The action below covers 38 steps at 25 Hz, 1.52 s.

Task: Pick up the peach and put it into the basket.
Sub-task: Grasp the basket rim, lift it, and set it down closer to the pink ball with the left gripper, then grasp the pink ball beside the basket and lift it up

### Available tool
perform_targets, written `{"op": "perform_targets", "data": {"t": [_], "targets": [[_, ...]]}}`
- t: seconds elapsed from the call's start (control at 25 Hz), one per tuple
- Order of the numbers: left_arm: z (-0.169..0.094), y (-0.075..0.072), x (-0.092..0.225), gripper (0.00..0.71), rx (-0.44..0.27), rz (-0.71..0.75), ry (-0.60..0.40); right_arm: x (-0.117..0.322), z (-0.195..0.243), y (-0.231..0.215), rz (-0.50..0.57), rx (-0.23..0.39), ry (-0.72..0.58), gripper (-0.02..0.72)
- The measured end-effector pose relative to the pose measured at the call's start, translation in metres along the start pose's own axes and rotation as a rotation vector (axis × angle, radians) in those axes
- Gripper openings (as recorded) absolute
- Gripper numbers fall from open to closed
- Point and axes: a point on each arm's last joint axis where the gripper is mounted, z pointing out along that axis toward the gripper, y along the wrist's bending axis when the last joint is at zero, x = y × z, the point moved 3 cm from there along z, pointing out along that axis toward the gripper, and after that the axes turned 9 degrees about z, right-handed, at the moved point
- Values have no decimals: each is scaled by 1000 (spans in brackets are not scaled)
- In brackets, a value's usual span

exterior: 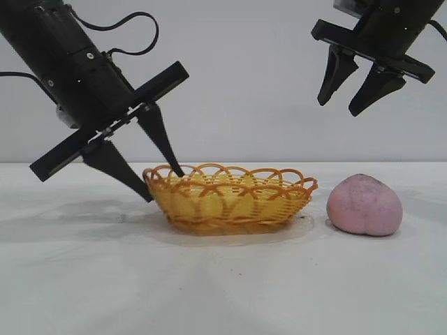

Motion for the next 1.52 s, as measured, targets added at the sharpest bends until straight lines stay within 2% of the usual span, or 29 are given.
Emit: {"op": "perform_targets", "data": {"t": [0.08, 0.32, 0.36, 0.48, 0.56, 0.68, 0.84, 1.08, 1.16, 1.24, 1.4, 1.52], "targets": [[0, -1, 1, 441, 7, -4, 10, 0, 0, 0, 0, 0, 0, 340], [-3, -5, 6, 433, 29, 54, 44, 0, 0, 0, -2, -1, 0, 340], [-4, -6, 6, 474, 27, 63, 42, 0, 0, 0, -2, -1, 0, 340], [-14, -8, 7, 458, -10, 168, 57, 0, 0, 0, -2, -1, 0, 340], [-25, -7, 6, 458, -55, 264, 93, 0, 0, 0, -2, -2, 1, 340], [-44, -1, -4, 458, -168, 371, 147, 0, 0, 0, -2, -2, 1, 340], [-70, -1, -25, 458, -307, 512, 170, 0, 0, 0, -2, -2, 1, 340], [-98, -4, -59, 458, -510, 701, 84, 0, 0, 0, -2, -2, 1, 340], [-105, 1, -66, 458, -563, 720, 66, 0, 0, 0, -2, -2, 1, 340], [-113, 13, -71, 458, -612, 694, 57, 0, 0, 0, -2, -2, 1, 340], [-135, 45, -80, 458, -665, 603, 64, 0, 0, 0, -2, -2, 1, 340], [-151, 67, -79, 458, -686, 521, 110, 0, 0, 0, -2, -2, 1, 340]]}}
